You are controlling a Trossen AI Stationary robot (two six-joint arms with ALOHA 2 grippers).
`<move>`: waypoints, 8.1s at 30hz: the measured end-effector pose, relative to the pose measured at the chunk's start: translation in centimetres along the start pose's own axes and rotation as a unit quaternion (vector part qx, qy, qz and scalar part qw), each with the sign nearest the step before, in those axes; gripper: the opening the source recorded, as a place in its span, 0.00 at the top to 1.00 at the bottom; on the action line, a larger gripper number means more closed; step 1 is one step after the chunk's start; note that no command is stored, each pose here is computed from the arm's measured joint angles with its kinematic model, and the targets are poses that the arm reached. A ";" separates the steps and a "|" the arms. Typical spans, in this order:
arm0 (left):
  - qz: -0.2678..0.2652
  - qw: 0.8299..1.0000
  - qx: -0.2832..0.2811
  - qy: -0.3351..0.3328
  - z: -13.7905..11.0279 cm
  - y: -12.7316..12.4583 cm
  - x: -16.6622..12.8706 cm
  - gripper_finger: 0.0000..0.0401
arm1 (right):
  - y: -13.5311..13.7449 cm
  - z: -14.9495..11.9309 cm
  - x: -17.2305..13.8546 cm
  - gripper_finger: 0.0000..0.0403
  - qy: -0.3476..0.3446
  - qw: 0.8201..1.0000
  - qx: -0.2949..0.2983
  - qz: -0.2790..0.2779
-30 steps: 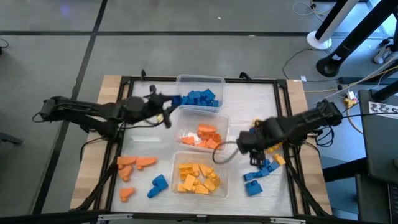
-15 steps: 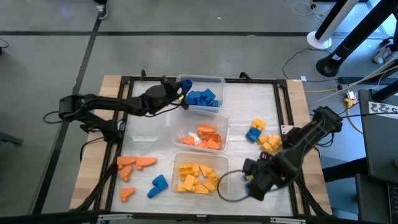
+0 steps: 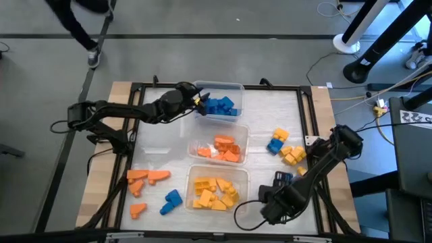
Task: Sort blocks
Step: Put the blue game piece into the top transparent bin
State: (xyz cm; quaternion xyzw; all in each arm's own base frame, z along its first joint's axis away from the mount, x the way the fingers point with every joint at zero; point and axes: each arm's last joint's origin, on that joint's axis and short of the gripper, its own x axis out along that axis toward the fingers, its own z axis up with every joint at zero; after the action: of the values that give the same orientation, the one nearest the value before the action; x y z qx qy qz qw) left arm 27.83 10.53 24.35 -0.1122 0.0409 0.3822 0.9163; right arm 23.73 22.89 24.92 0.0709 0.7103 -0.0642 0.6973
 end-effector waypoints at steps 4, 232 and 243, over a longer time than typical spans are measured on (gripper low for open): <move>-0.018 1.000 -0.014 0.005 -0.1 -0.4 -0.1 0.49 | 1.2 -0.1 0.2 0.32 -0.001 0.999 -0.010 0.045; -0.019 1.000 0.016 0.018 -0.4 -0.5 -0.2 0.49 | 6.8 -1.6 8.9 0.70 -0.125 0.963 -0.201 -0.129; -0.018 1.000 0.018 0.018 -0.4 -0.5 -0.2 0.49 | 6.2 -1.5 9.9 0.70 -0.137 0.946 -0.209 -0.206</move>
State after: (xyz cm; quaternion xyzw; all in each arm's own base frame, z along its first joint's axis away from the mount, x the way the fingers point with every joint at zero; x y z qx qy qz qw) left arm 28.00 9.95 24.07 -0.1033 0.0623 0.3624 0.9242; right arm 23.30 29.31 15.08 -0.2335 0.6042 -0.0656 0.7590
